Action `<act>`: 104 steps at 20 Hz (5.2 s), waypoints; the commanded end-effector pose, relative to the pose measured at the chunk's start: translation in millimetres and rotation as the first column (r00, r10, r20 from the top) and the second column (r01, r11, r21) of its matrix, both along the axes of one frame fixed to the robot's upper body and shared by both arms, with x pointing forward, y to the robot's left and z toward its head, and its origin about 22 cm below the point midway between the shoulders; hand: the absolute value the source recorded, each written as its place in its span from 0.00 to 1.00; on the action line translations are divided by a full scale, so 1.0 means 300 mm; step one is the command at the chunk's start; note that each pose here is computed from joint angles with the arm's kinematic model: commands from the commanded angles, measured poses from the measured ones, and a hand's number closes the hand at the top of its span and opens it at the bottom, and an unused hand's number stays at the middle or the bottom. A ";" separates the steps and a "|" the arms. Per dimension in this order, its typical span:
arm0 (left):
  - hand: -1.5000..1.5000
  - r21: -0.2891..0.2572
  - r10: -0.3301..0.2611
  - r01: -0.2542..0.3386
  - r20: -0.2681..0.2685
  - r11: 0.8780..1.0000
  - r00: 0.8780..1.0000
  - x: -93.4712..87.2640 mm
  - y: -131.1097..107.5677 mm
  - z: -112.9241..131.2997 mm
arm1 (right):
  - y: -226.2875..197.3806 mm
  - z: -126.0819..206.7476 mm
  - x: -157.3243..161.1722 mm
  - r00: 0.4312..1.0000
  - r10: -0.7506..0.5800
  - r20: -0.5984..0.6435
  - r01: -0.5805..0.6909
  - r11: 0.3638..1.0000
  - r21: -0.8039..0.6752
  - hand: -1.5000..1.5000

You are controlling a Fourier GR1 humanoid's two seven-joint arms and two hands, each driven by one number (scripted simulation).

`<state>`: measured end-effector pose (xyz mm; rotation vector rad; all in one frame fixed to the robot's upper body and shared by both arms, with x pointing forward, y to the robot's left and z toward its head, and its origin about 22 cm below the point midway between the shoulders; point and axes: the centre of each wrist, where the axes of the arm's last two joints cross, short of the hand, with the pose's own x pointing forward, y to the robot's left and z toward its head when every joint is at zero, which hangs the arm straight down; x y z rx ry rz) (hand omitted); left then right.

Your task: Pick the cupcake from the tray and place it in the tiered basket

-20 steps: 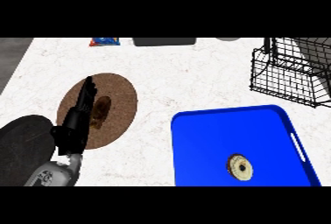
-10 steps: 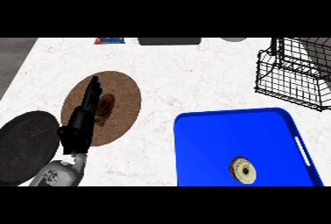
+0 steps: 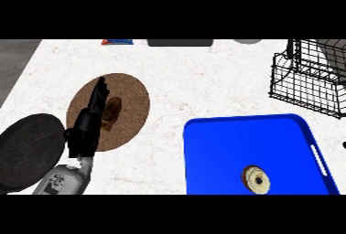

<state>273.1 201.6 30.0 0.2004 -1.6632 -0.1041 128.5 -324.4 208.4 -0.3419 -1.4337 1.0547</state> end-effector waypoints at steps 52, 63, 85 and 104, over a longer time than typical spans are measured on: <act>0.50 -0.015 -0.003 0.003 -0.007 1.000 1.000 -0.007 0.004 -0.004 | 0.065 -0.371 0.126 0.998 -0.048 -0.035 0.034 0.943 -0.331 0.00; 0.50 -0.014 -0.007 0.007 -0.022 1.000 1.000 0.021 -0.029 0.003 | 0.226 -0.409 0.149 0.994 -0.026 -0.102 -0.009 0.945 -0.328 0.00; 0.50 0.011 0.005 -0.005 0.022 1.000 1.000 -0.015 0.057 0.004 | 0.207 -0.600 0.206 0.991 -0.028 -0.131 -0.015 0.948 -0.319 0.00; 0.50 -0.005 -0.013 0.013 -0.007 1.000 1.000 -0.015 0.023 0.055 | 0.263 -0.687 0.253 0.991 -0.047 0.127 0.087 0.939 -0.334 1.00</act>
